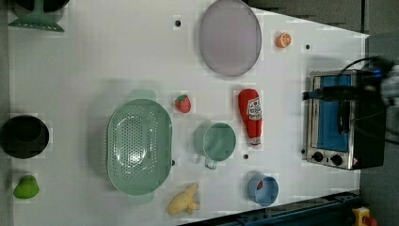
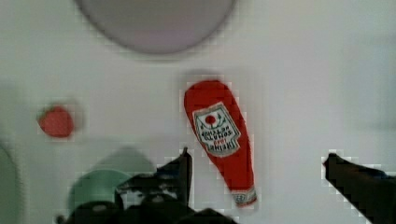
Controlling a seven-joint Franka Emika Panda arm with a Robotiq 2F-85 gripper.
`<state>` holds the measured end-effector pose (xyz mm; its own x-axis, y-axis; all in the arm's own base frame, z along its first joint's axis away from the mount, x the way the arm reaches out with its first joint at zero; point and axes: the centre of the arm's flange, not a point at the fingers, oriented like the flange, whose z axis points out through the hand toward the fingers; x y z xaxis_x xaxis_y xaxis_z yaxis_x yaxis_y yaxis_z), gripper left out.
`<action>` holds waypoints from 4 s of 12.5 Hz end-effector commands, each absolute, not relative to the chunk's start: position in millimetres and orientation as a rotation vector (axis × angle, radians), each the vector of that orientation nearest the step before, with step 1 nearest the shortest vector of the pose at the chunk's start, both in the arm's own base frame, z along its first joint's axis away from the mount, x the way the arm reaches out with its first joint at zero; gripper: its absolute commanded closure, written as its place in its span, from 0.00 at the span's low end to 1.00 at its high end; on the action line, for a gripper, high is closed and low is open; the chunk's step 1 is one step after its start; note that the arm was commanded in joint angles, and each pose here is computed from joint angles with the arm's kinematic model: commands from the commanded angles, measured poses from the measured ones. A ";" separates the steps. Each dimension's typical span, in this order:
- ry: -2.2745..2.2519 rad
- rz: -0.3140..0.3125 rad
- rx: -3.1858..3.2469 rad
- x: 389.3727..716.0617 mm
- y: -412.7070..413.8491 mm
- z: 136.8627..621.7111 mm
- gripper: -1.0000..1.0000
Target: Pick Ketchup from the table and place it in strainer.
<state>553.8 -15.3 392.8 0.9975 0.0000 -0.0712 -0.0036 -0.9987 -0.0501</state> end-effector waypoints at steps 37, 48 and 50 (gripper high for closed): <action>-0.305 0.134 -3.151 489.5 114.7 428.2 0.39; 0.252 0.099 -2.957 444.3 346.7 342.2 0.39; 0.262 0.131 -2.903 437.2 369.6 309.6 0.39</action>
